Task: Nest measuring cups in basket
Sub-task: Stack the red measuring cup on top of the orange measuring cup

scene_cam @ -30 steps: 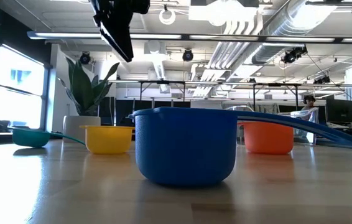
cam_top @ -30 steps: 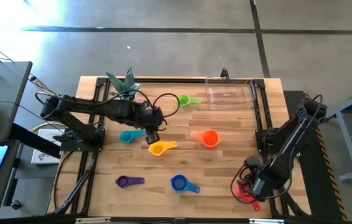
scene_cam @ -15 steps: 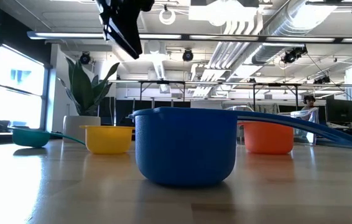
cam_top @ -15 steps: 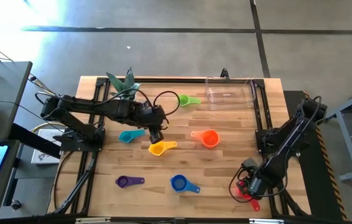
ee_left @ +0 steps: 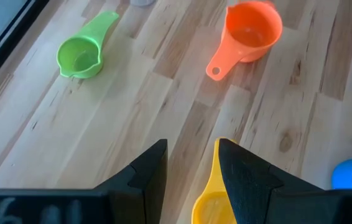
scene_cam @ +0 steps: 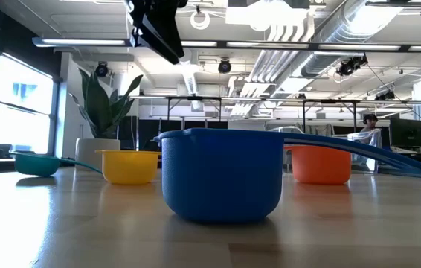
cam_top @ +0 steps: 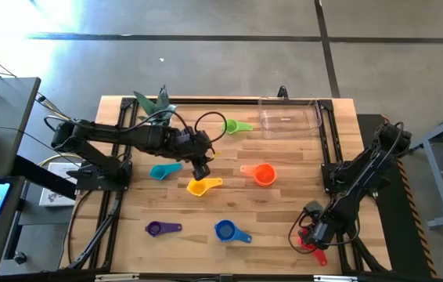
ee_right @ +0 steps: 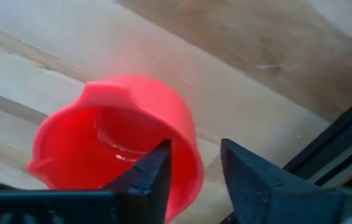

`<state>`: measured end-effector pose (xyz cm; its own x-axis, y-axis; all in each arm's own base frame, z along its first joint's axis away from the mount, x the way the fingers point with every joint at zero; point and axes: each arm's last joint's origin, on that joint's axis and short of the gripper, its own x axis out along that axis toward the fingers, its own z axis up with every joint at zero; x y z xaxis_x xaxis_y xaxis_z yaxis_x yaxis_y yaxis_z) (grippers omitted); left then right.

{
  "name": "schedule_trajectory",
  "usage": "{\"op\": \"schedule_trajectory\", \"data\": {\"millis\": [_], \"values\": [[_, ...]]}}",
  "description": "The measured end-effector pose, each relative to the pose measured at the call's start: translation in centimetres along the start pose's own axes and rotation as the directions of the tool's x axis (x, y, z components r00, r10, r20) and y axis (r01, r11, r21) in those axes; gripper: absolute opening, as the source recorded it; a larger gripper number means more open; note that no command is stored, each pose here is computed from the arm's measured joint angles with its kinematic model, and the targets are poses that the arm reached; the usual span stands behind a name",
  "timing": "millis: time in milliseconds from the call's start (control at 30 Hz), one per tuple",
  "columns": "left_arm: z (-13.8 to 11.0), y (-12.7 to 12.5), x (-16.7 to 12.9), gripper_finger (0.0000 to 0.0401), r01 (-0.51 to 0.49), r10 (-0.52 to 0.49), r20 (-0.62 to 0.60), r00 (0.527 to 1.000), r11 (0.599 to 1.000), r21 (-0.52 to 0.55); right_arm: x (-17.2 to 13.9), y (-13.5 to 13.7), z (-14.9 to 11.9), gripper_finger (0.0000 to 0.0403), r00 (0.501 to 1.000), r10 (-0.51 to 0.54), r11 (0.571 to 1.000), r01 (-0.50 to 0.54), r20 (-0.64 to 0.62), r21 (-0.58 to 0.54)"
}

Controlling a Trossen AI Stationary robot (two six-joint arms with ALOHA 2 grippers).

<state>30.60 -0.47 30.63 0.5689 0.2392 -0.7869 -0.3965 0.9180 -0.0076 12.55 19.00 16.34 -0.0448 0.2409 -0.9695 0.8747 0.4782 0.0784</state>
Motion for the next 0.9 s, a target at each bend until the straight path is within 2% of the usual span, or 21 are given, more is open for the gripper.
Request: {"op": "schedule_trajectory", "data": {"millis": [267,567,900], "values": [[0.4,0.3,0.1,0.0133,0.002,-0.001,0.028,1.000,0.999,-0.046,0.0,0.2,0.0,0.0010,1.000,0.022,0.999,-0.022,-0.009,0.048],[0.7,0.6,0.2,0.0133,0.000,0.003,0.039,0.999,0.998,-0.067,-1.0,1.5,0.0,0.0004,0.996,0.092,0.981,-0.090,-0.007,0.174],[1.4,0.4,0.1,0.0133,0.033,-0.022,0.114,0.993,0.995,-0.095,-3.5,4.0,3.2,0.0002,0.970,0.187,0.933,-0.225,0.154,0.281]]}}
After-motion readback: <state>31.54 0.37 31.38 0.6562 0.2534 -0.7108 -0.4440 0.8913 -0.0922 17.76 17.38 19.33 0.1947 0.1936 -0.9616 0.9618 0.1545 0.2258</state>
